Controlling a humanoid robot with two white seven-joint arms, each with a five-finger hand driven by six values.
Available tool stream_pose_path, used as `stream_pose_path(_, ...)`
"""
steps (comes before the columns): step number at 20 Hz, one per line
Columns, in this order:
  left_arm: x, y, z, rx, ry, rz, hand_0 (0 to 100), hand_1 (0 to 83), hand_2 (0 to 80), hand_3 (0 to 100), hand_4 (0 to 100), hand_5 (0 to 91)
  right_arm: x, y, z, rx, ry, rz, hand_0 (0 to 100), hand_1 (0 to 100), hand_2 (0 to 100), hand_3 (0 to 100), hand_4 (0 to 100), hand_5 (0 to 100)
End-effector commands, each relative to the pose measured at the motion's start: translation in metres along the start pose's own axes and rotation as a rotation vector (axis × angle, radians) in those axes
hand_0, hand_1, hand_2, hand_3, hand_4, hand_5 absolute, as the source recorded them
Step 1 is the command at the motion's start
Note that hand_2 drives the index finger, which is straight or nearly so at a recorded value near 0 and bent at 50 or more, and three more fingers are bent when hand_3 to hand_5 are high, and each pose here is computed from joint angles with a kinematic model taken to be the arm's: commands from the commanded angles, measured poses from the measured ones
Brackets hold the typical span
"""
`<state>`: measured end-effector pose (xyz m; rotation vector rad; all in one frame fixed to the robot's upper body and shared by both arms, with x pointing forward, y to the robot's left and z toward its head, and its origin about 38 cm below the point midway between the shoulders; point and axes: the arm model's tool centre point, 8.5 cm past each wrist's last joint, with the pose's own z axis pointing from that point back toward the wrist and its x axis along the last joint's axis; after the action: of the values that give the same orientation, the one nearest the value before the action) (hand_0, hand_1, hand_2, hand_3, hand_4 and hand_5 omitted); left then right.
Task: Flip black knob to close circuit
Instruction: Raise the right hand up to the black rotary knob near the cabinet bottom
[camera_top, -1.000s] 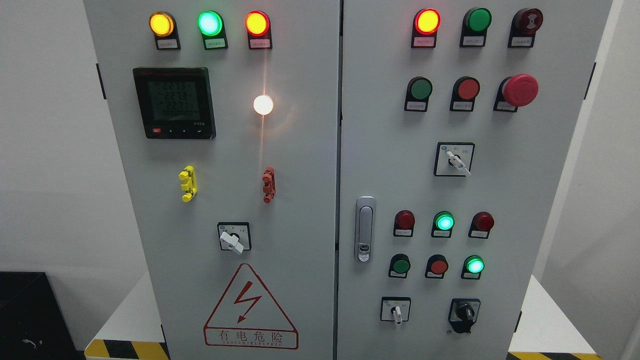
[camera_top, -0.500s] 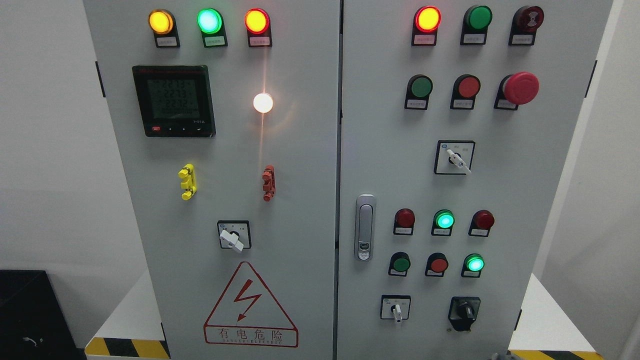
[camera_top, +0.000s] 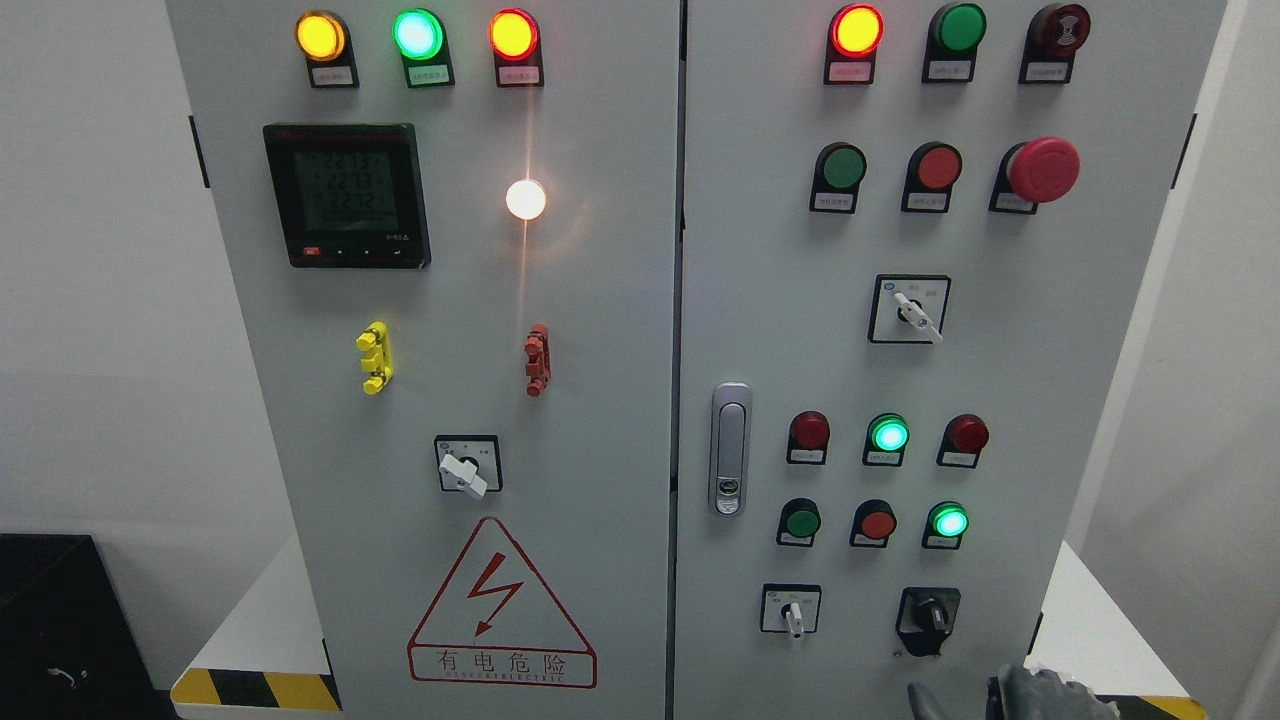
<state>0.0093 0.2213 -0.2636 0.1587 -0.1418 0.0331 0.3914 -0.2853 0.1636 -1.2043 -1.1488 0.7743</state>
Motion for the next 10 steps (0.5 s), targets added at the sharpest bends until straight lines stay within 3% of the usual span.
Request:
stream_pose_path(1,0.0004,0.0,0.0,0.001,-0.002,-0.001,12,55.6,0.0,0,0,0.0,0.0033,-0.0094,-0.0053,-0.025,-0.002,0.008,0,0,92,100,96,96)
stream_pose_path(10,0.0004,0.0001,0.0,0.001,-0.002,0.001,12,55.6,0.0,0,0,0.0,0.0086,-0.0092,-0.0135,-0.016,-0.005,0.013,0,0,92,100,96,96)
